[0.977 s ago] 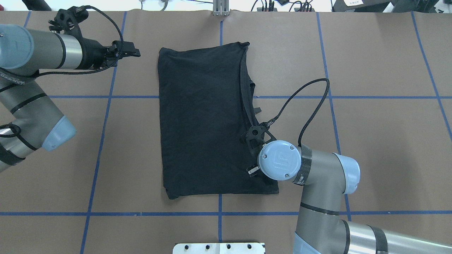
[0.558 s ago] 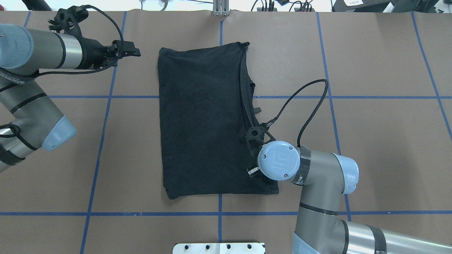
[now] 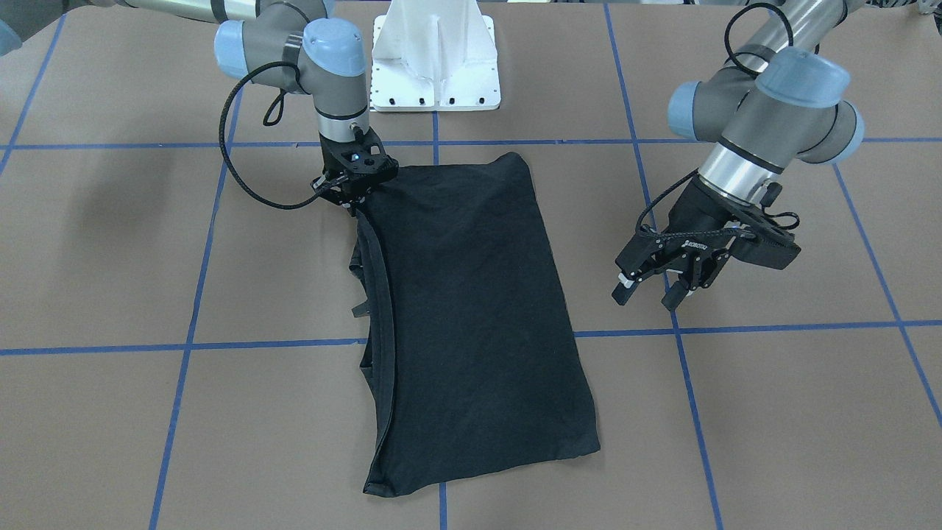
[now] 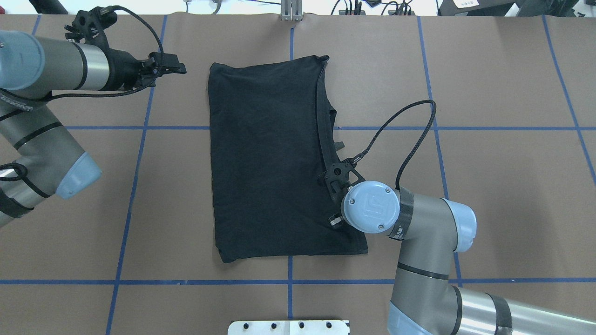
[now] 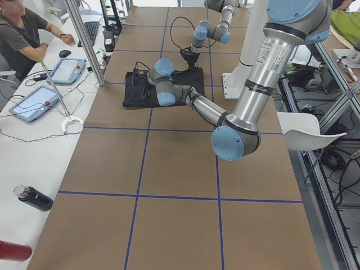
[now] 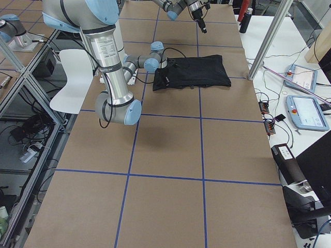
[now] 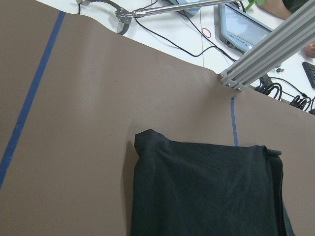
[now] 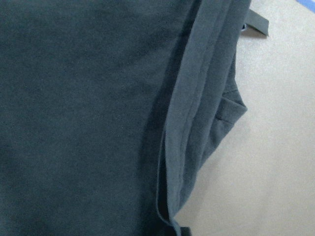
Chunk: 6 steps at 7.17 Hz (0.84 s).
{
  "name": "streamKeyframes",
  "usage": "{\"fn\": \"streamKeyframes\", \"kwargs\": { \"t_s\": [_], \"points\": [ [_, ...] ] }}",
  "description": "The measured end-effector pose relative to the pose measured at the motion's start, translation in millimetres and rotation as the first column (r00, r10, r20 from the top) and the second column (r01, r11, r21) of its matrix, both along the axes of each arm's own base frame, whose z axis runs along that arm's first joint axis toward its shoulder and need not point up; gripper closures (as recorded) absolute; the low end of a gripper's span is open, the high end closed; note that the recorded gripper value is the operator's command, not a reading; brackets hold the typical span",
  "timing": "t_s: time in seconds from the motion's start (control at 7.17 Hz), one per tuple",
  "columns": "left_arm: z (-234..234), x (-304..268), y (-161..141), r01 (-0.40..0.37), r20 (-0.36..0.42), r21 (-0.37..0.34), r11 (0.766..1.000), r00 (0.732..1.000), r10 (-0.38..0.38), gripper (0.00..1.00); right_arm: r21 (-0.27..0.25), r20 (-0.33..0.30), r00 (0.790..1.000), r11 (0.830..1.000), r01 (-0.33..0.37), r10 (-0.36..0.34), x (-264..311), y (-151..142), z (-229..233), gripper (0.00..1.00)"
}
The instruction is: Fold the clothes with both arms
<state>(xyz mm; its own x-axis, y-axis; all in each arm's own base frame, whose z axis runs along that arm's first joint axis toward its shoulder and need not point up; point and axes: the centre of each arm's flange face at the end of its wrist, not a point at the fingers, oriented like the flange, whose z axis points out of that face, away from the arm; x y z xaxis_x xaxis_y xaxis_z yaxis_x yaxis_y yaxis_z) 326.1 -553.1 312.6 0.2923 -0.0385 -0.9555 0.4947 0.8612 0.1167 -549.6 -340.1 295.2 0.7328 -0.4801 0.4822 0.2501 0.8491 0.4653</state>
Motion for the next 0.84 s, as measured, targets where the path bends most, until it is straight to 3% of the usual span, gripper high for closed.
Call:
{"fn": "streamKeyframes", "kwargs": {
  "t_s": [0.14, 0.56, 0.84],
  "points": [
    [-1, 0, 0, 0.0, -0.001, 0.001, 1.0, 1.0, 0.0, 0.0, 0.001, 0.008, 1.0, 1.0, 0.001, -0.001, 3, -4, 1, 1.0],
    [-2, 1, 0, -0.002, -0.002, 0.002, 1.0, 1.0, 0.002, 0.0, -0.043, 0.03, 1.0, 0.999, 0.004, -0.003, 11, -11, 1, 1.0],
    [-2, 1, -1, -0.001, -0.001, 0.001, 1.0, 1.0, 0.001, 0.0, -0.122, 0.044, 0.999, 0.993, 0.005, 0.001, 17, -12, 9, 1.0]
  ]
}}
